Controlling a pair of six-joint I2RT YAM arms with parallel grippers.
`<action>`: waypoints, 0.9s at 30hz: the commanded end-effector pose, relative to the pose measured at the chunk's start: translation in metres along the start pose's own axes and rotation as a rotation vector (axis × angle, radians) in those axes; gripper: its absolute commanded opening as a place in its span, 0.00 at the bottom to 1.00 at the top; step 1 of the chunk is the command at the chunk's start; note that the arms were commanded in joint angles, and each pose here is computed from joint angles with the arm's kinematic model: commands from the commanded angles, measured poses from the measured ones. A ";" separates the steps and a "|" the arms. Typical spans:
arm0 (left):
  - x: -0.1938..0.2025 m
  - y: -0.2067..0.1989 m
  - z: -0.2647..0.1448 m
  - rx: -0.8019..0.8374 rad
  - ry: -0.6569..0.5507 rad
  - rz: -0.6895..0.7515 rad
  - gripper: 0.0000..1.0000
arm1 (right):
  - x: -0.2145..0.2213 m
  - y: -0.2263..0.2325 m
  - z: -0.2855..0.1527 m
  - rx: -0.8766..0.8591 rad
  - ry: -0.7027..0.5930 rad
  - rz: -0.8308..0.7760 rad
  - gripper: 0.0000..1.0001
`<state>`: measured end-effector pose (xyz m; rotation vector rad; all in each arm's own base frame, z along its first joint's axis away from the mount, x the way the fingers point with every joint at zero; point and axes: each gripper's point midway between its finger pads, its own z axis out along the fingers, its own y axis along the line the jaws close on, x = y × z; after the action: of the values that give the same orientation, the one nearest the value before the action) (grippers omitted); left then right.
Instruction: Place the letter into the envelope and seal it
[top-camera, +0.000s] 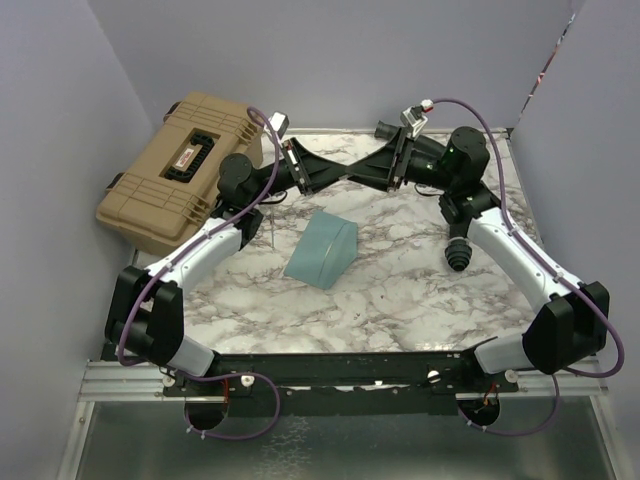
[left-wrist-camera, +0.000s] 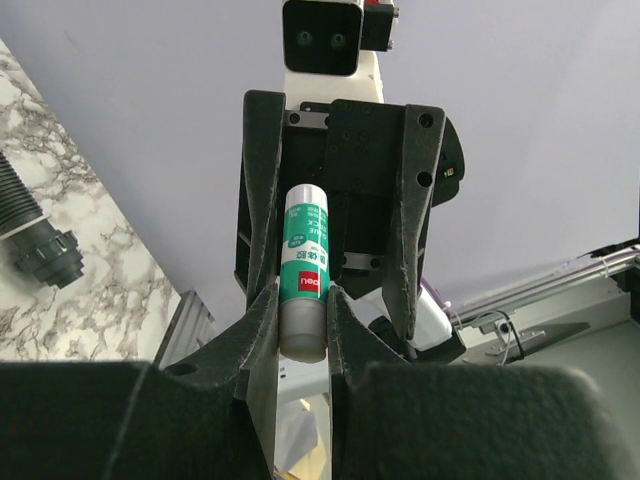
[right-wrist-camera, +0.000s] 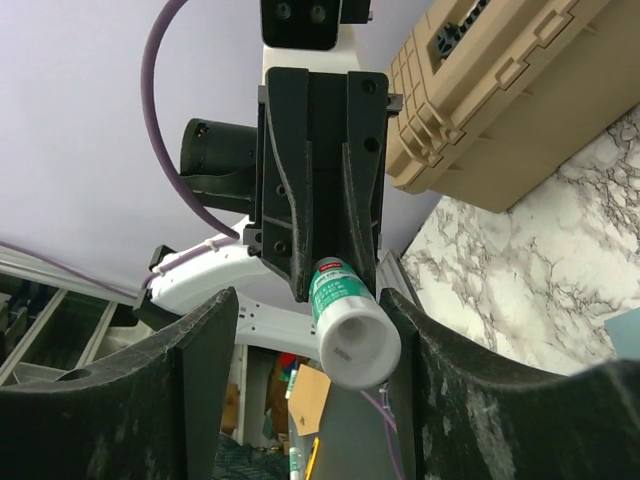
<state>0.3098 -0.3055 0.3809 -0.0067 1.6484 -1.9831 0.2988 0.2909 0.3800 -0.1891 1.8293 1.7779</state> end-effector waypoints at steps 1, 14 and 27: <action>-0.001 -0.022 -0.002 0.033 0.046 0.047 0.00 | -0.010 0.024 -0.006 -0.046 0.007 -0.038 0.62; 0.002 -0.013 -0.006 -0.006 0.044 0.070 0.00 | -0.017 0.026 -0.007 -0.067 -0.032 -0.057 0.57; 0.004 -0.015 0.001 0.007 0.067 0.085 0.00 | -0.010 0.030 -0.004 -0.114 0.035 -0.044 0.44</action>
<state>0.3068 -0.3020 0.3914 0.0582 1.6470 -1.9470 0.3051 0.2857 0.3936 -0.1873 1.7986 1.8224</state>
